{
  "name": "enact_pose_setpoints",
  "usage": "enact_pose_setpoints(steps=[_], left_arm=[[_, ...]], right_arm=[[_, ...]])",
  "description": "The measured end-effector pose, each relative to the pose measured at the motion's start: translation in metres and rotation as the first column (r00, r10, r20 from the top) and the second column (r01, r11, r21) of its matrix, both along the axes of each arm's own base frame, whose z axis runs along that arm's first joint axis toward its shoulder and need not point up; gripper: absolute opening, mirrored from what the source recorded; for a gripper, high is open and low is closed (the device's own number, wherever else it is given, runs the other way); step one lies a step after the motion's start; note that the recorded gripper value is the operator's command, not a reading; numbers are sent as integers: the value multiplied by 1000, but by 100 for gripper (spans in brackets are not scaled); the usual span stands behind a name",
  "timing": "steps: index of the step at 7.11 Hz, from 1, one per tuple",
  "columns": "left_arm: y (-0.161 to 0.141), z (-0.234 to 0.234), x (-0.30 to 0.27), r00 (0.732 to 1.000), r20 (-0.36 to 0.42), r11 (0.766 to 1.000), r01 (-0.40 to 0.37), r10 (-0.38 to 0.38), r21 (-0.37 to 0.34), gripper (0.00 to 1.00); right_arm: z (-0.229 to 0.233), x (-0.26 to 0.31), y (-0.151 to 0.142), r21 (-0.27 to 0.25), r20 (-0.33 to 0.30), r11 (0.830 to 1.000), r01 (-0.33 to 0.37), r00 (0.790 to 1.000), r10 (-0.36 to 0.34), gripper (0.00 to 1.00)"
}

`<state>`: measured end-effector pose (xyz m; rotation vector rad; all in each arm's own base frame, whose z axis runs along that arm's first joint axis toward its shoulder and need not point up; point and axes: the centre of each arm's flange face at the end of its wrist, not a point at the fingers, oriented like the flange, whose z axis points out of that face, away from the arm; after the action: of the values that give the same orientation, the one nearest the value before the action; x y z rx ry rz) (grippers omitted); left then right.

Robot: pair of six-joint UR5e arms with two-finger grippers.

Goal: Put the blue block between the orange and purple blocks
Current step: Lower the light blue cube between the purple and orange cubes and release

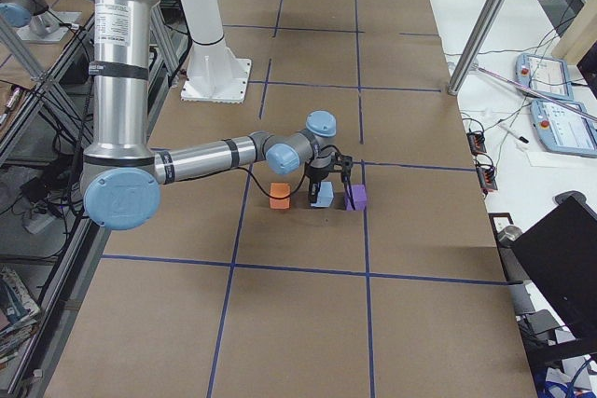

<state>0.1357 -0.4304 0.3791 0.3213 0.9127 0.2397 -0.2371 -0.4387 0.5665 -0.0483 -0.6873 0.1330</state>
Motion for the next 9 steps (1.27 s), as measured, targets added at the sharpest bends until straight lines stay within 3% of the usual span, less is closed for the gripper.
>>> enact_pose_setpoints(steps=[2, 5, 9], left_arm=[[0, -1, 0, 1000, -1, 1000, 0, 0, 2, 100], [1, -2, 0, 1000, -2, 1000, 0, 0, 3, 100], [1, -4, -1, 1000, -3, 1000, 0, 0, 7, 100]], right_arm=[[4, -4, -5, -23, -2, 999, -29, 1000, 29, 16], [5, -8, -10, -38, -5, 998, -53, 999, 52, 44], [2, -13, -11, -39, -2, 998, -57, 998, 57, 49]])
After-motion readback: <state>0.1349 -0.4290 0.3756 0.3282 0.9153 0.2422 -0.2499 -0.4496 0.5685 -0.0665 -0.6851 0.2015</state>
